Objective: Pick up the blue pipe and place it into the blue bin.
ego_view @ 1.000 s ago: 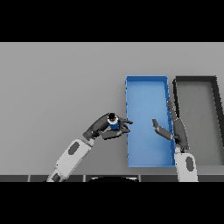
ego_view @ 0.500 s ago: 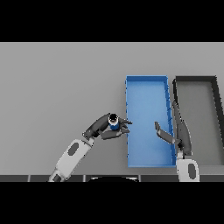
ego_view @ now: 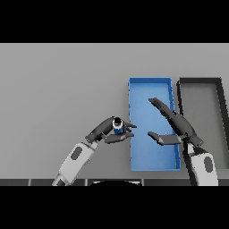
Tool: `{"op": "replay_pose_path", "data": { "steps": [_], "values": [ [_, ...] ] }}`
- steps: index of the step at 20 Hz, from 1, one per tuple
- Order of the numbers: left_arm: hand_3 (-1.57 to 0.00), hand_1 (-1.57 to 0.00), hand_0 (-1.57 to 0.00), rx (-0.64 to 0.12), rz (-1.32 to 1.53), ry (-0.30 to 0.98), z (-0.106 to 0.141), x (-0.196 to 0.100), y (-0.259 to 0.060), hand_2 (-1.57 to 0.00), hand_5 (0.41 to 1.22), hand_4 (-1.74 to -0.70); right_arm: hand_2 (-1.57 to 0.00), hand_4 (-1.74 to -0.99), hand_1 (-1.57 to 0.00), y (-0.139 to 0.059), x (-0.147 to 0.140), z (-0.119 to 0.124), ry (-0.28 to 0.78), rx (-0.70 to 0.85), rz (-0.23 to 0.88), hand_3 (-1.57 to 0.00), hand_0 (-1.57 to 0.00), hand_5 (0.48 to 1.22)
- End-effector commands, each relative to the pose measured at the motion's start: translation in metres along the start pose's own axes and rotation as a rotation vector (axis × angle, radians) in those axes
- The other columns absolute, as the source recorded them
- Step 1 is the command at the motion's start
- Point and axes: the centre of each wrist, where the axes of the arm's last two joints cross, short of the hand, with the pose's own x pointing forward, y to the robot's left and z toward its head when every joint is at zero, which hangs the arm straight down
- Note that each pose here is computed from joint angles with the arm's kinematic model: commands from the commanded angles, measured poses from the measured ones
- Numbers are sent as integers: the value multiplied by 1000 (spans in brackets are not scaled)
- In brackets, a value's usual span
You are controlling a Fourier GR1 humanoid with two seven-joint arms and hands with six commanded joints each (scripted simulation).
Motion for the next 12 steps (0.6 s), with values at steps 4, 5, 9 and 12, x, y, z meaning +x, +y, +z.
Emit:
{"op": "replay_pose_path", "data": {
  "steps": [4,5,9,12],
  "values": [
    [-1571,-1571,-1571,-3,-16,21,-4,0,0,-1571,1221,-1467,-66,-1291,-3,8,29,-27,-1,151,92,1,1,558],
    [-1571,-1571,-1571,-2,-23,18,-4,2,1,-1571,1221,-1467,-53,-1296,-2,13,31,-34,-1,185,105,1,1,556],
    [-1571,-1571,-1571,-8,-7,12,-2,-1,3,-1571,1221,-1467,-43,-1294,0,29,40,-57,-19,324,98,1,1,560],
    [-1571,-1571,-1571,-22,2,1,-5,-2,2,-1571,1221,-1464,-48,-1253,0,38,43,-75,-35,389,115,1,1,554]
  ]
}}
